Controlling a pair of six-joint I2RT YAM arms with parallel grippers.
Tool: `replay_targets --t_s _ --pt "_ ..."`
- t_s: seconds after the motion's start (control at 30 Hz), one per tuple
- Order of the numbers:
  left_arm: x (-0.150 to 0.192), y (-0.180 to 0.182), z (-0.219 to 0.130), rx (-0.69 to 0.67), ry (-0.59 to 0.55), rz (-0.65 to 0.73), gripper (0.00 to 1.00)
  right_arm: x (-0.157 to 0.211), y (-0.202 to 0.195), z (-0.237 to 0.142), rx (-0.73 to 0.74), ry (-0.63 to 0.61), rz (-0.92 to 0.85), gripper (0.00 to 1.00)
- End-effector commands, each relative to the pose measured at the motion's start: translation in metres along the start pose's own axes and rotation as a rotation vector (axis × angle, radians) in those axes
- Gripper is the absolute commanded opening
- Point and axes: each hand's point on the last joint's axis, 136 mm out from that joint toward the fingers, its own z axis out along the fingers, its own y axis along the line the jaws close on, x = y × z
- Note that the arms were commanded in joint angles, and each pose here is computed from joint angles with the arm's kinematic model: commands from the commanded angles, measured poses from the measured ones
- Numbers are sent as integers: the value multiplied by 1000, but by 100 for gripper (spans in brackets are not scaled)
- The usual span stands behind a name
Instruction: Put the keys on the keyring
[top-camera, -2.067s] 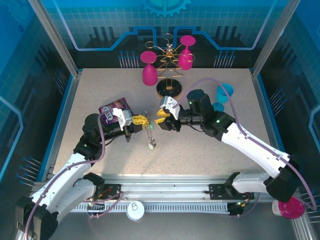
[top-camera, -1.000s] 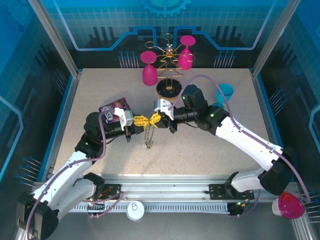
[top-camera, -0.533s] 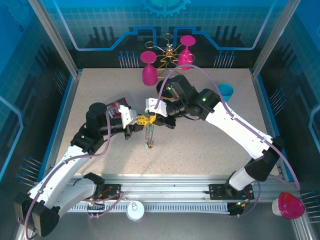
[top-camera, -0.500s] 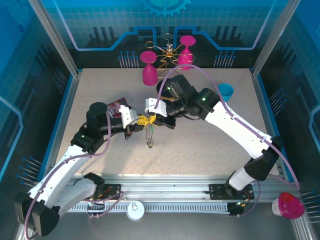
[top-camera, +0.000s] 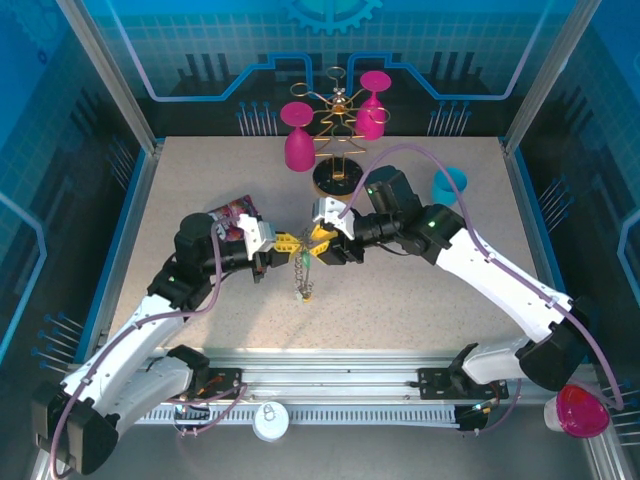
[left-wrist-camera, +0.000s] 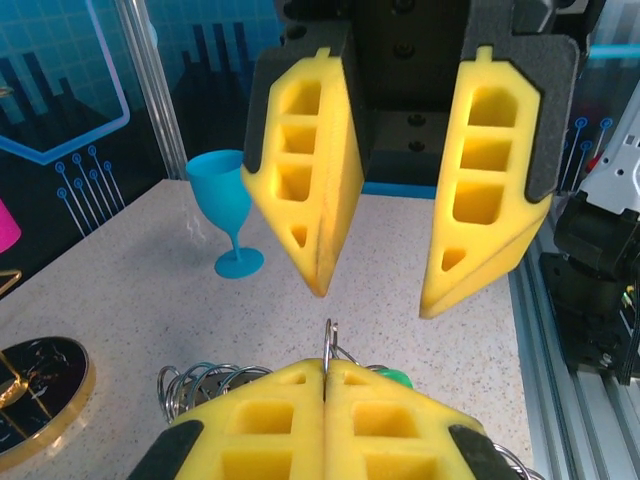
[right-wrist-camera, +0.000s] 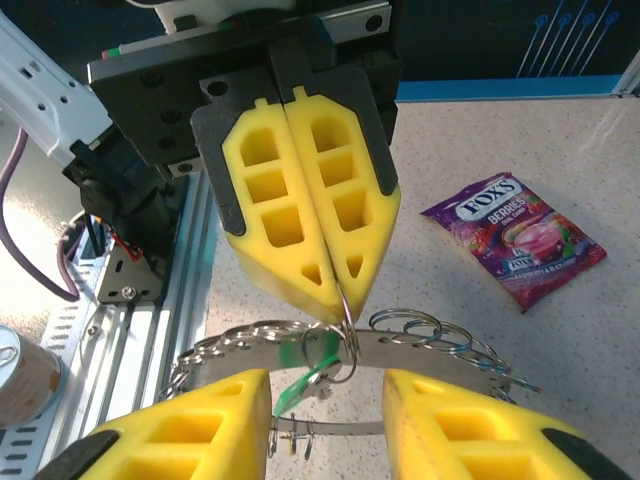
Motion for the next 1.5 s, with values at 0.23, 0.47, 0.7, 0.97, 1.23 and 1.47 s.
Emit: replay_targets --t_s 0.23,0.47,0.7,0.97,1.23,1.47 --pt "-29 -10 -5 42 -126 31 0 -19 1 6 -39 -89 1 28" --pt "-30 -11 -5 46 -138 27 0 -19 0 11 -51 -83 4 22" --pt "-27 -9 -5 30 -128 25 0 -25 0 8 -51 -91 -16 0" --pt "-12 -3 -2 16 18 63 13 -10 15 11 -105 125 -86 0" --pt "-4 -3 1 60 117 103 11 -18 22 16 -141 238 -142 0" --pt "-8 -4 0 59 102 127 0 -33 8 9 -70 180 -89 12"
